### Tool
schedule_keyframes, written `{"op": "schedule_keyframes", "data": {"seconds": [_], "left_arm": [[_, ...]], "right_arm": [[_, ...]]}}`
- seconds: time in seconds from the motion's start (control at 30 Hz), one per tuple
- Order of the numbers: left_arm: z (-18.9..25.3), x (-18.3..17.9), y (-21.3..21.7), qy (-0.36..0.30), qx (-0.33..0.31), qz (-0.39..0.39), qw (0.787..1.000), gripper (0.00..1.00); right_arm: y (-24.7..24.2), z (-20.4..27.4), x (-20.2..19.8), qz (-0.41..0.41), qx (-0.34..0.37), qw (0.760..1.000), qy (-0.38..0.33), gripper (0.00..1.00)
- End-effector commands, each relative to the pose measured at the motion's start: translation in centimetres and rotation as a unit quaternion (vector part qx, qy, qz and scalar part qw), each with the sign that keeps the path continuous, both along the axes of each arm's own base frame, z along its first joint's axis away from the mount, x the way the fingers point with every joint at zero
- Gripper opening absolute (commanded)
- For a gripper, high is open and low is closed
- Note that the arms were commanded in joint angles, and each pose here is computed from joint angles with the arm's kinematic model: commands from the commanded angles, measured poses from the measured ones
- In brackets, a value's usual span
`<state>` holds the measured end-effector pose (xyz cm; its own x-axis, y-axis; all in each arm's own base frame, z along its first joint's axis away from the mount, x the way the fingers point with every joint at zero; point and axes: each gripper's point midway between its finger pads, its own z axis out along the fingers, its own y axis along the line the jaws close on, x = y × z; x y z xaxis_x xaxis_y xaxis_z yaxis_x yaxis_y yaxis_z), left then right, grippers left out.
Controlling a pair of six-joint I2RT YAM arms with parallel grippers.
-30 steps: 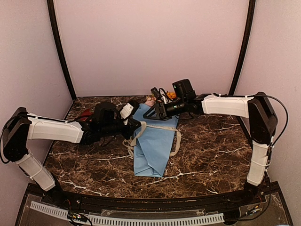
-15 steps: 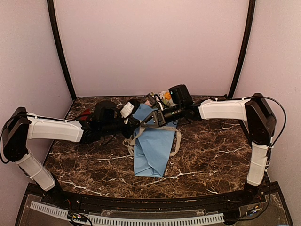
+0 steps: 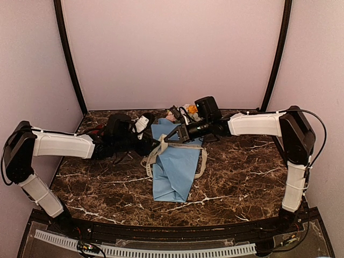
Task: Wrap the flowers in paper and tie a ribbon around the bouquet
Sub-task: Pass from the left arm to the right, then cross the ribbon over the folded bouquet.
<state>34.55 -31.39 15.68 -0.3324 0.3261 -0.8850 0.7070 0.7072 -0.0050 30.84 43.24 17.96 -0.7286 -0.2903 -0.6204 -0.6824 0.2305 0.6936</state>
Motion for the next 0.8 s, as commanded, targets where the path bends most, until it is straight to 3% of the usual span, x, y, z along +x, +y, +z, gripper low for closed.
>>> {"op": "schedule_keyframes", "data": {"seconds": [0.0,0.27,0.37,0.53,0.67,0.77], "left_arm": [[-1.0,1.5,2.6,0.032,0.011,0.048,0.998,0.55],[-6.0,3.1,2.4,0.089,0.067,0.046,0.993,0.58],[-7.0,3.8,2.5,0.096,0.076,0.055,0.991,0.54],[-7.4,3.4,2.3,0.104,0.072,0.046,0.991,0.32],[-7.5,2.6,2.7,0.106,0.069,0.042,0.991,0.05],[-7.5,1.9,3.4,0.106,0.073,0.045,0.991,0.01]], "right_arm": [[-0.7,1.1,1.6,-0.030,0.007,0.999,-0.019,0.00],[-0.5,1.2,3.0,-0.050,0.004,0.998,-0.025,0.00],[-1.0,1.1,3.8,-0.069,-0.001,0.997,-0.028,0.00],[-2.7,0.2,6.8,-0.142,-0.009,0.990,-0.019,0.00],[-3.2,-0.9,9.0,-0.178,-0.015,0.984,-0.010,0.00],[-2.9,-1.1,10.8,-0.199,-0.025,0.979,-0.023,0.00]]}}
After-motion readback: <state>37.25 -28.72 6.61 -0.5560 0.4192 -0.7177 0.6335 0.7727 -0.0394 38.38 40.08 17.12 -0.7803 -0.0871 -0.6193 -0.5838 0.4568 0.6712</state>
